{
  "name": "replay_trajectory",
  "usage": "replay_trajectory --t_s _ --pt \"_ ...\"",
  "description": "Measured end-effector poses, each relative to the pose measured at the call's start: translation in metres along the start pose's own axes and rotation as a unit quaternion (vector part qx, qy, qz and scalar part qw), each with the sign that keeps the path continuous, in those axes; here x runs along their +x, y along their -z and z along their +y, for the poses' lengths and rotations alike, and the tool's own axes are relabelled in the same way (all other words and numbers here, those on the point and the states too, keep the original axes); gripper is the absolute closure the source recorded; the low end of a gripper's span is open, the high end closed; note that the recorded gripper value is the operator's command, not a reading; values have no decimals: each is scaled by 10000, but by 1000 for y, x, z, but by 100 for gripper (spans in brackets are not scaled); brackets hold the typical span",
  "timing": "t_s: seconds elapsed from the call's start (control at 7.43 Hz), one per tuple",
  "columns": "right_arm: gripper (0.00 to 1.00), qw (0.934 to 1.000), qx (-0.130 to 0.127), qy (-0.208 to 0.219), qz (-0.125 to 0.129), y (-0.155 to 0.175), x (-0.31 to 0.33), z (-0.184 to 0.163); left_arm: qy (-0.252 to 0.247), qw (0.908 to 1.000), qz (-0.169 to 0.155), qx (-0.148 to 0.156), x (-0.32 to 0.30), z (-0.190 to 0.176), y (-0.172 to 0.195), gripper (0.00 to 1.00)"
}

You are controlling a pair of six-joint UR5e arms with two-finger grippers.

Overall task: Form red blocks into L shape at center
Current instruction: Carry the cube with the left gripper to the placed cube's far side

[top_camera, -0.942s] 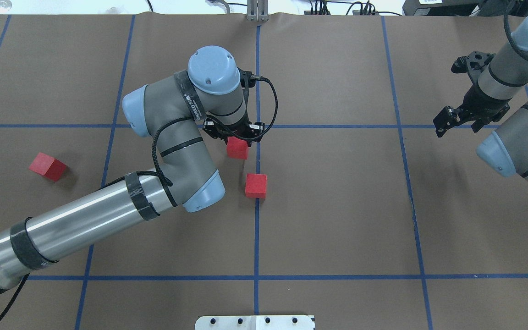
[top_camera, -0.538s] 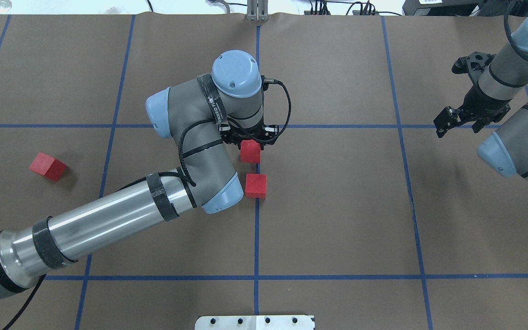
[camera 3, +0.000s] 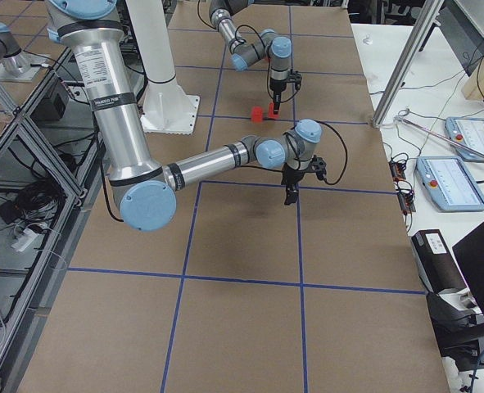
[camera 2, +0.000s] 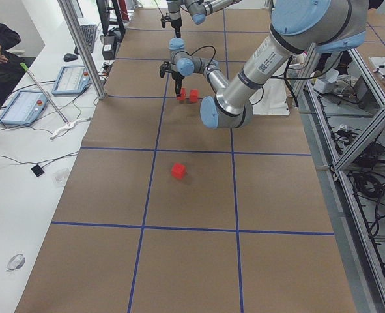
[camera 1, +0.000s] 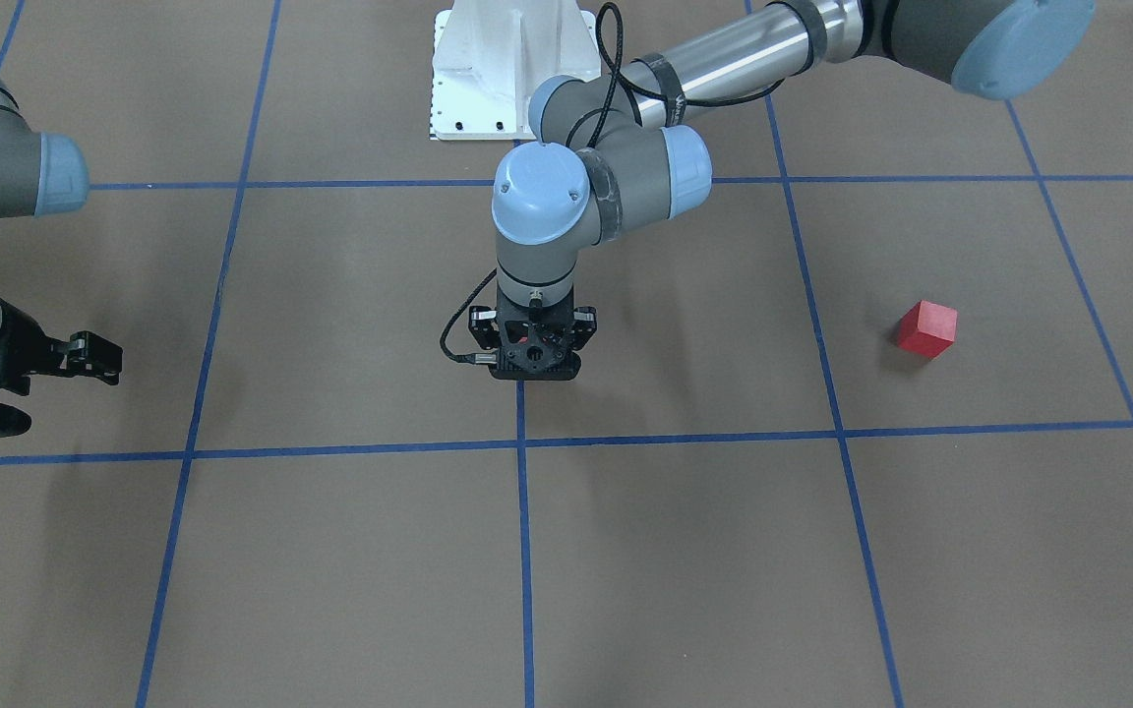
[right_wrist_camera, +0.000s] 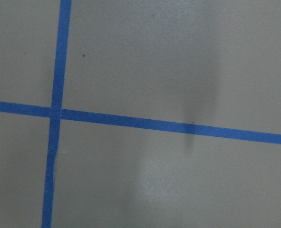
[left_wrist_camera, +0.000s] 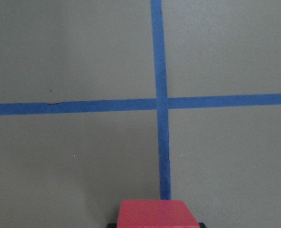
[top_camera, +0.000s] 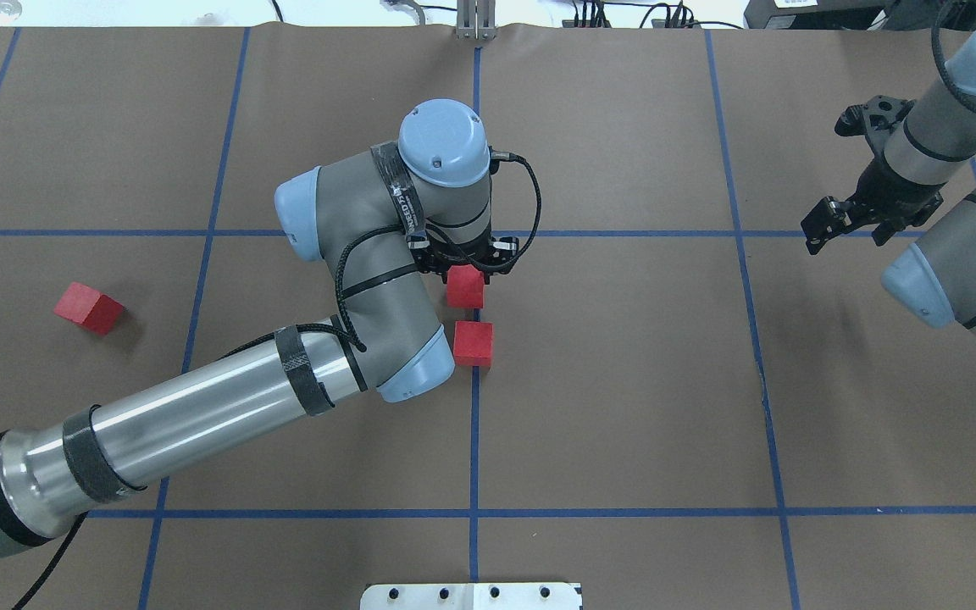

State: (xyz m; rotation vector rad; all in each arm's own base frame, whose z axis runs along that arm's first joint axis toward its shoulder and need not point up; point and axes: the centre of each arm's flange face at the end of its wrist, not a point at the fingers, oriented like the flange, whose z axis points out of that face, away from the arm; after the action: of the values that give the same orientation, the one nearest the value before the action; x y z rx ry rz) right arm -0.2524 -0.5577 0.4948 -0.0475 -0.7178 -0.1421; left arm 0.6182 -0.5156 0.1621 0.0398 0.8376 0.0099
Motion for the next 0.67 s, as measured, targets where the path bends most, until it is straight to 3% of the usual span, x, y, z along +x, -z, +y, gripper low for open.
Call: replay_trajectory --t_s 0.67 --pt "0 10000 -2 -6 1 0 0 0 29 10000 -16 -51 3 7 -5 100"
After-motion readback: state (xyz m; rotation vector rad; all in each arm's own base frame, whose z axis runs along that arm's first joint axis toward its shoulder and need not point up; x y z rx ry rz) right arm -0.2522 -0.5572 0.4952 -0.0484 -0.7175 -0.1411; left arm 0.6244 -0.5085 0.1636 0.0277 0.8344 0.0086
